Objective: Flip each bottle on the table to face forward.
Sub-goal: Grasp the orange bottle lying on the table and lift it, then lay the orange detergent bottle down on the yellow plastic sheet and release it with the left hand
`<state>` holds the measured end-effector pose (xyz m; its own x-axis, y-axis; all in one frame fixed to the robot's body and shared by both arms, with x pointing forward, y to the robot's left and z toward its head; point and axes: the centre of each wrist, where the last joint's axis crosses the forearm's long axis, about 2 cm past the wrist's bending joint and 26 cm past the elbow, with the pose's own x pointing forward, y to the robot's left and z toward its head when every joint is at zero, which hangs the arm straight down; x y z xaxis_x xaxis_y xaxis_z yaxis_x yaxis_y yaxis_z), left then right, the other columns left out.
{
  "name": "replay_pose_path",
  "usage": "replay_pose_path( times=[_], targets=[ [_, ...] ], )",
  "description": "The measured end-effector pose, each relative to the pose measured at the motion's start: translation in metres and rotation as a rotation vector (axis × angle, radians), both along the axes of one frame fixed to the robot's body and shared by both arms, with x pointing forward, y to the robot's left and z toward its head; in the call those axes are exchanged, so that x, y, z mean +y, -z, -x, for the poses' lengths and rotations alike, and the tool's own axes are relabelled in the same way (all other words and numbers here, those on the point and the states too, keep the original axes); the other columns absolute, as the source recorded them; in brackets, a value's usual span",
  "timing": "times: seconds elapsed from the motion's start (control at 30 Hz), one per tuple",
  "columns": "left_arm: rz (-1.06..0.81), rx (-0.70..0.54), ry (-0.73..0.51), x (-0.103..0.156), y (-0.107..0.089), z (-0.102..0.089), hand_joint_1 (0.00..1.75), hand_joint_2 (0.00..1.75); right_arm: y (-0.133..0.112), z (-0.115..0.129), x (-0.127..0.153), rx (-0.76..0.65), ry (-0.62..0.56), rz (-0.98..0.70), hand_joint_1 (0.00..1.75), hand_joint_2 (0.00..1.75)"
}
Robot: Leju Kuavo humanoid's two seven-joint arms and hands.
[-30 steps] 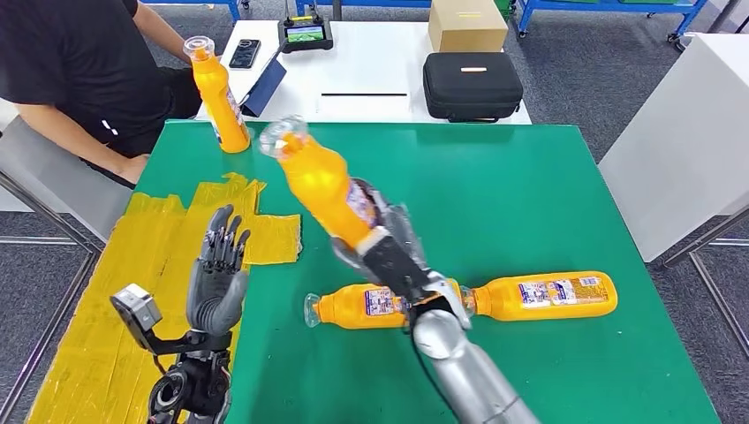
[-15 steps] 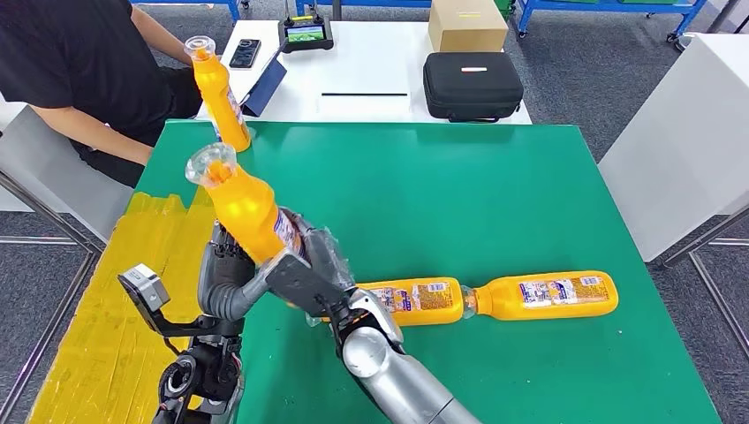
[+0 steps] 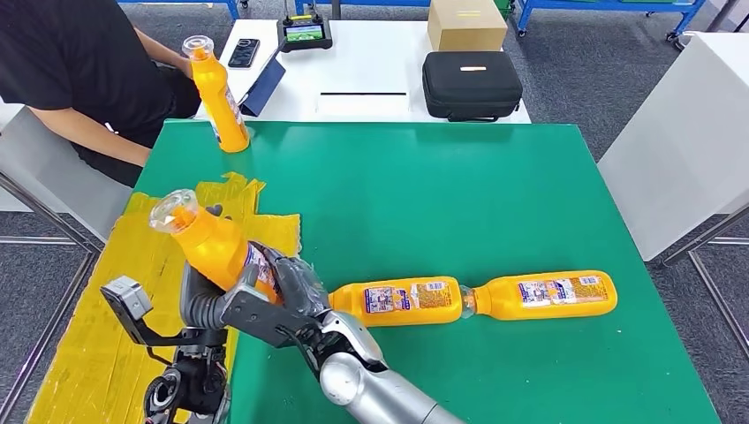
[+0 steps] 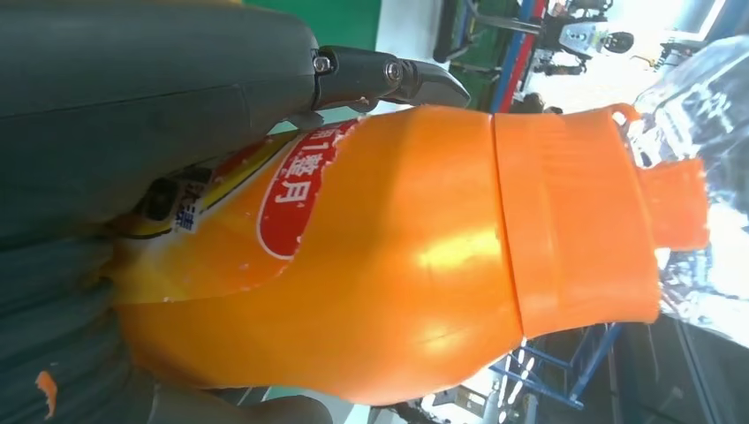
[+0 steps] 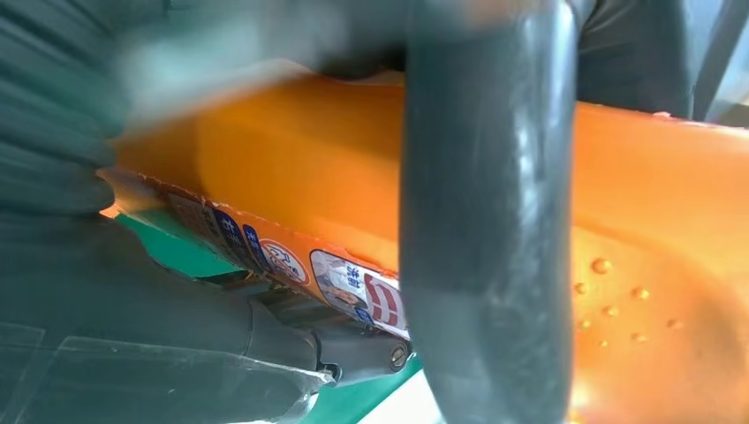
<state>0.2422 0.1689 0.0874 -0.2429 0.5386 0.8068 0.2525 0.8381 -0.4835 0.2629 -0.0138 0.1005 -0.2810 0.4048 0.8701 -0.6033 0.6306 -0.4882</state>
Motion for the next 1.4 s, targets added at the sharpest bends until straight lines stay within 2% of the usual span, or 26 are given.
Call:
replay_pose_path(
  times=[0.03,0.07,0.17,0.2,0.67,0.73,0.8,0.87,1.1,1.23,1.4],
  targets=[
    [0.002,0.004,-0.003,0.001,0.001,0.001,0.0,1.75,0.0,0.0,0.0,-0.003,-0.005,0.006,1.75,1.75],
    [0.006,0.007,-0.007,0.001,0.001,0.001,0.32,1.75,0.0,0.0,0.001,-0.009,-0.012,0.014,1.75,1.75],
    [0.02,0.018,-0.023,0.004,0.004,0.003,1.63,1.75,0.001,-0.001,0.003,-0.034,-0.039,0.042,1.75,1.75],
    [0.025,0.021,-0.028,0.005,0.005,0.004,1.75,1.75,0.001,-0.001,0.003,-0.04,-0.048,0.05,1.75,1.75],
    [0.059,0.037,-0.083,0.018,0.016,0.03,1.75,1.75,0.009,0.008,0.009,-0.089,-0.125,0.101,1.75,1.75],
    [0.057,0.035,-0.084,0.019,0.015,0.031,1.75,1.75,0.01,0.009,0.009,-0.097,-0.123,0.105,0.88,1.75],
    [0.053,0.032,-0.084,0.02,0.015,0.031,1.75,1.75,0.011,0.01,0.009,-0.11,-0.12,0.111,0.0,0.87],
    [0.035,0.027,-0.086,0.021,0.014,0.03,1.75,1.75,0.013,0.012,0.008,-0.13,-0.115,0.124,0.0,0.0],
    [-0.191,-0.022,-0.188,0.028,0.003,0.024,1.75,1.75,0.016,0.028,-0.016,-0.195,-0.068,0.173,0.0,0.0],
    [-0.305,-0.034,-0.268,0.039,0.001,0.018,1.75,1.75,0.013,0.038,-0.042,-0.221,0.005,0.124,0.0,0.0],
    [-0.509,-0.04,-0.404,0.057,0.008,0.015,1.75,1.75,0.005,0.049,-0.081,-0.246,0.119,0.054,0.0,0.0]
  ],
)
